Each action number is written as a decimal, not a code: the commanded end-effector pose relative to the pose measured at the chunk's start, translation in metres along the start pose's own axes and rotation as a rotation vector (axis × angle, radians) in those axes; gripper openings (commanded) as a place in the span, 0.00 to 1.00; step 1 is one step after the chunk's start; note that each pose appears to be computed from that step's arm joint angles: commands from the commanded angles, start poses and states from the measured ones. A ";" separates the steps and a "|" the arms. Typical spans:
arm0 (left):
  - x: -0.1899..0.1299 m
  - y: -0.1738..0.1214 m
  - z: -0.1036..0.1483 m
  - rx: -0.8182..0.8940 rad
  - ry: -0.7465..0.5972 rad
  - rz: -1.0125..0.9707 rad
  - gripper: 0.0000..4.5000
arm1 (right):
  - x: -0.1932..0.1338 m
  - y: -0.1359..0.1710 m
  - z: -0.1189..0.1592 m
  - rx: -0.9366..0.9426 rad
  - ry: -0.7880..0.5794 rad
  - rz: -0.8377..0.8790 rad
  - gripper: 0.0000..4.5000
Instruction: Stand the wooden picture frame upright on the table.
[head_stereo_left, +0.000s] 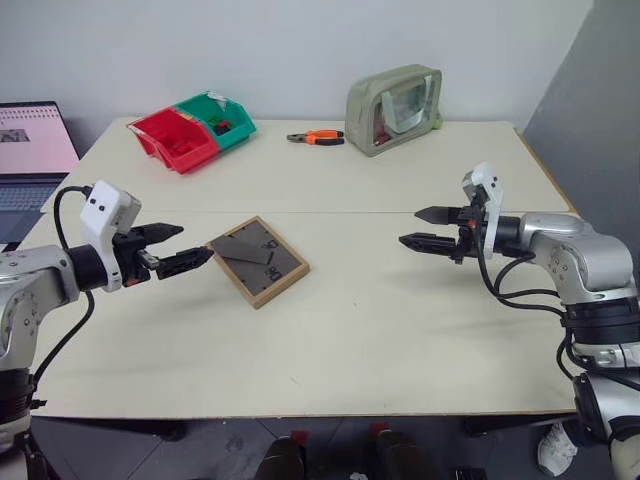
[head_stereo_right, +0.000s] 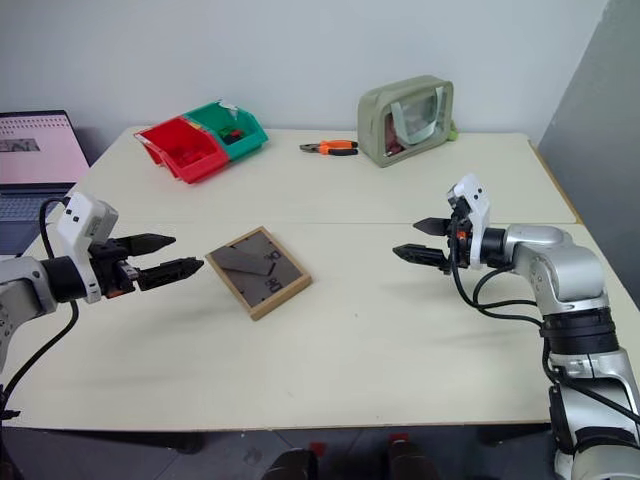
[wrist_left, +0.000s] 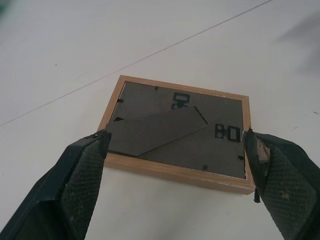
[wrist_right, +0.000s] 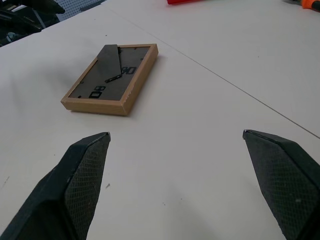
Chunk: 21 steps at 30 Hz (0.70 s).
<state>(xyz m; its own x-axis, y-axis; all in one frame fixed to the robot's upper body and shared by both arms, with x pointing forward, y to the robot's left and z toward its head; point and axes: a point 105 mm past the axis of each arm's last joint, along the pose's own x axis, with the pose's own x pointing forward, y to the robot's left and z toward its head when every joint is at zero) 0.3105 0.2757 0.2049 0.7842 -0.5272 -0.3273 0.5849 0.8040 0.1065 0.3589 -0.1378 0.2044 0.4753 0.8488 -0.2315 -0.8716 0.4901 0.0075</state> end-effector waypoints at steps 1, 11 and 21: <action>-0.006 0.001 0.006 0.063 0.012 0.008 1.00 | -0.003 0.002 0.016 -0.064 -0.014 0.014 1.00; -0.012 -0.002 0.004 0.022 0.032 -0.009 1.00 | 0.006 0.006 0.016 -0.069 0.009 0.095 1.00; -0.024 0.043 -0.026 -0.040 0.032 0.282 0.74 | 0.071 -0.012 0.020 -0.103 -0.044 -0.005 0.68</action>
<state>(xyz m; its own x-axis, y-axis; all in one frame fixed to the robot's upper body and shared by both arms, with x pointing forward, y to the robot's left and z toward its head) 0.3087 0.3090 0.1980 0.8556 -0.3948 -0.3347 0.4514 0.8856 0.1092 0.3917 -0.0877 0.1986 0.4274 0.8785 -0.2133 -0.9009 0.4336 -0.0194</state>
